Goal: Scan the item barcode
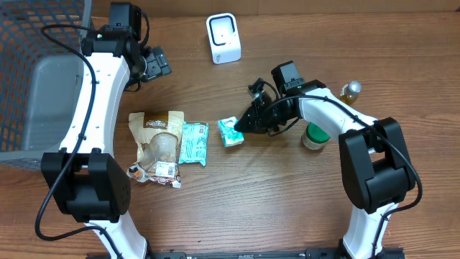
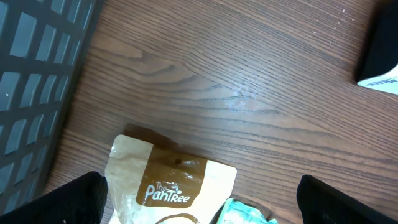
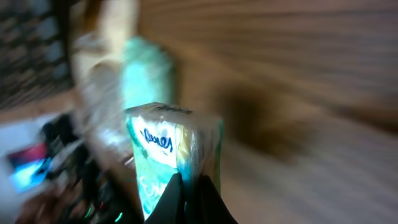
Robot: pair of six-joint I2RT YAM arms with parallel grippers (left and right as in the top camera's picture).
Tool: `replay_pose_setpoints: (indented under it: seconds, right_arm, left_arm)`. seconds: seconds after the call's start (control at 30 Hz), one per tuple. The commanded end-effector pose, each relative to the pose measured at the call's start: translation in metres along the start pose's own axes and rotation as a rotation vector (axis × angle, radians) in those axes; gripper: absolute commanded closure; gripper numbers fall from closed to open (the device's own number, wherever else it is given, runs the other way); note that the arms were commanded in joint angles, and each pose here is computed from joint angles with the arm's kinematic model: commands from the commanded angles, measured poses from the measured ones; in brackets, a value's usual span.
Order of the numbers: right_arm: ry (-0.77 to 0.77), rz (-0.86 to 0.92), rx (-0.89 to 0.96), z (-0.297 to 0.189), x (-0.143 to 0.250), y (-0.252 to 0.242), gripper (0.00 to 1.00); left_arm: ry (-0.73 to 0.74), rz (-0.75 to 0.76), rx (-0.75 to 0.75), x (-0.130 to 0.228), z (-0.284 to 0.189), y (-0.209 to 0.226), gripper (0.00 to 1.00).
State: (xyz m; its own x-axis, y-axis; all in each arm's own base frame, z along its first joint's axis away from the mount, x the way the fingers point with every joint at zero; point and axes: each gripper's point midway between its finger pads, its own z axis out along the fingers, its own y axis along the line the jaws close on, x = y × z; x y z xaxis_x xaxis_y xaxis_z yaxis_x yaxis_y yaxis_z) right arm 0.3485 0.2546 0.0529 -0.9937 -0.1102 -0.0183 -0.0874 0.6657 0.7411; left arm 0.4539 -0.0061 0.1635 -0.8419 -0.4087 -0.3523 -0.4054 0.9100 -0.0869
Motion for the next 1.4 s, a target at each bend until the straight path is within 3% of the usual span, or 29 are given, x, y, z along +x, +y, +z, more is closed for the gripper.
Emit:
replay_pose_setpoints:
  seconds: [0.0, 0.2, 0.23, 0.33, 0.4, 0.83, 1.0, 1.37]
  right_arm:
    - [-0.158, 0.172, 0.273, -0.018, -0.020, -0.039, 0.96]
    - [-0.225, 0.278, 0.358, -0.023, -0.026, -0.053, 0.94]
    - [-0.225, 0.279, 0.359, -0.022, -0.025, -0.053, 0.90]
    - [-0.219, 0.273, 0.374, -0.020, -0.023, -0.053, 0.57]
    - [-0.215, 0.273, 0.401, -0.020, -0.020, -0.056, 0.50]
    - [-0.184, 0.189, 0.443, -0.012, -0.012, -0.053, 0.51]
    - [-0.146, 0.165, 0.381, -0.006, -0.008, -0.042, 0.61]
    - [-0.114, 0.208, 0.274, 0.001, -0.004, -0.023, 0.62]
  left_arm:
    - [-0.024, -0.006, 0.020, -0.005, -0.010, -0.006, 0.00]
    - [-0.024, -0.006, 0.020, -0.005, -0.010, -0.006, 0.00]
    - [-0.025, -0.006, 0.021, -0.005, -0.010, -0.006, 0.00]
    - [-0.025, -0.006, 0.020, -0.005, -0.010, -0.006, 0.00]
    - [-0.025, -0.006, 0.020, -0.005, -0.010, -0.006, 0.00]
    - [-0.025, -0.006, 0.020, -0.005, -0.010, -0.006, 0.00]
    - [-0.025, -0.006, 0.021, -0.005, -0.010, -0.006, 0.00]
    - [-0.024, -0.006, 0.020, -0.005, -0.010, -0.006, 0.00]
